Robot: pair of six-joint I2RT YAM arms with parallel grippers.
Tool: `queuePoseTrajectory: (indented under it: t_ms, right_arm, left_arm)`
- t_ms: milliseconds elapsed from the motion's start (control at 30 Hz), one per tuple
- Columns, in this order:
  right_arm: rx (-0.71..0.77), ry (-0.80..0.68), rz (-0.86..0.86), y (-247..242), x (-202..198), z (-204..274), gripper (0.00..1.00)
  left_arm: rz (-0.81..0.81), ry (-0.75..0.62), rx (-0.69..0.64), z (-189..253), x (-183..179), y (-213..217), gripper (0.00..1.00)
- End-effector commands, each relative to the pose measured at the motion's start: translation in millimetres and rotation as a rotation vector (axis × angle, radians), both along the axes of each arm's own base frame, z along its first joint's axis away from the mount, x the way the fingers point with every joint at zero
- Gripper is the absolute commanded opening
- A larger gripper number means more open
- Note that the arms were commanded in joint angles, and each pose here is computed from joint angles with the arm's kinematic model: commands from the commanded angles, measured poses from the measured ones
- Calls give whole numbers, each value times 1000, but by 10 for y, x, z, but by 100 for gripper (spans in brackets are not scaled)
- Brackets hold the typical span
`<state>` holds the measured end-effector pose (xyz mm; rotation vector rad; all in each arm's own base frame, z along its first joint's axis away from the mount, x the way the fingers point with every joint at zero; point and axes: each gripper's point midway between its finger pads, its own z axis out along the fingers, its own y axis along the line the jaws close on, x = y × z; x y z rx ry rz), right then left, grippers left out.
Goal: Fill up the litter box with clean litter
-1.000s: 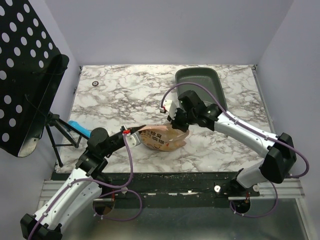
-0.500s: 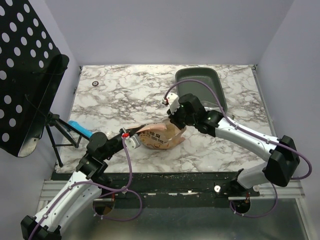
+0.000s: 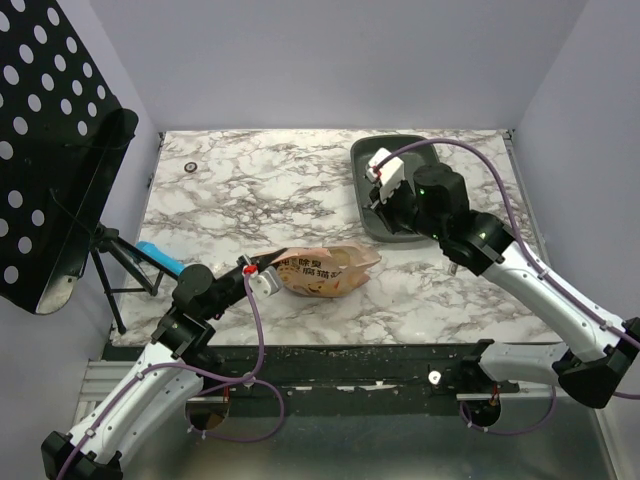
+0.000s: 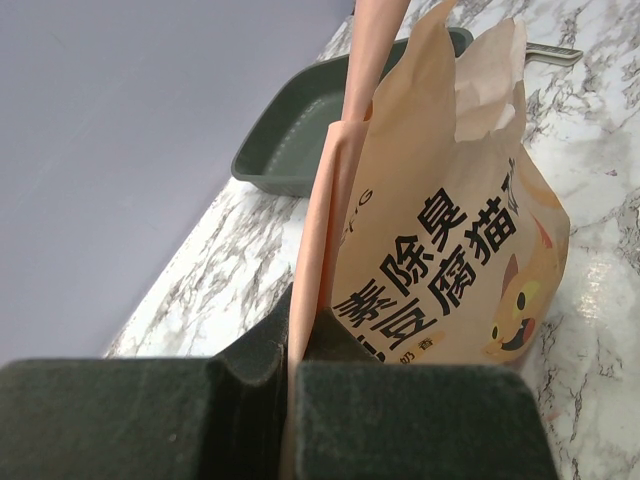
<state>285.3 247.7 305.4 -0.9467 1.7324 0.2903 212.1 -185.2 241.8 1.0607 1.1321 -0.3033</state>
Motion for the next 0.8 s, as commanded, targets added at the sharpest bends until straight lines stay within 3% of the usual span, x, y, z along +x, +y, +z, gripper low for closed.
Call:
queuePoseTrajectory:
  t_ms: [0, 367, 767]
  right_arm:
    - [-53, 123, 169, 162, -256, -260, 0]
    - [-74, 331, 367, 429, -581, -739, 0]
    - [-130, 452, 417, 541, -675, -1204, 0]
  left_arm:
    - [32, -187, -109, 630, -15, 74, 2]
    - [32, -182, -109, 625, -4, 68, 2]
    - [26, -181, -120, 645, -20, 62, 2]
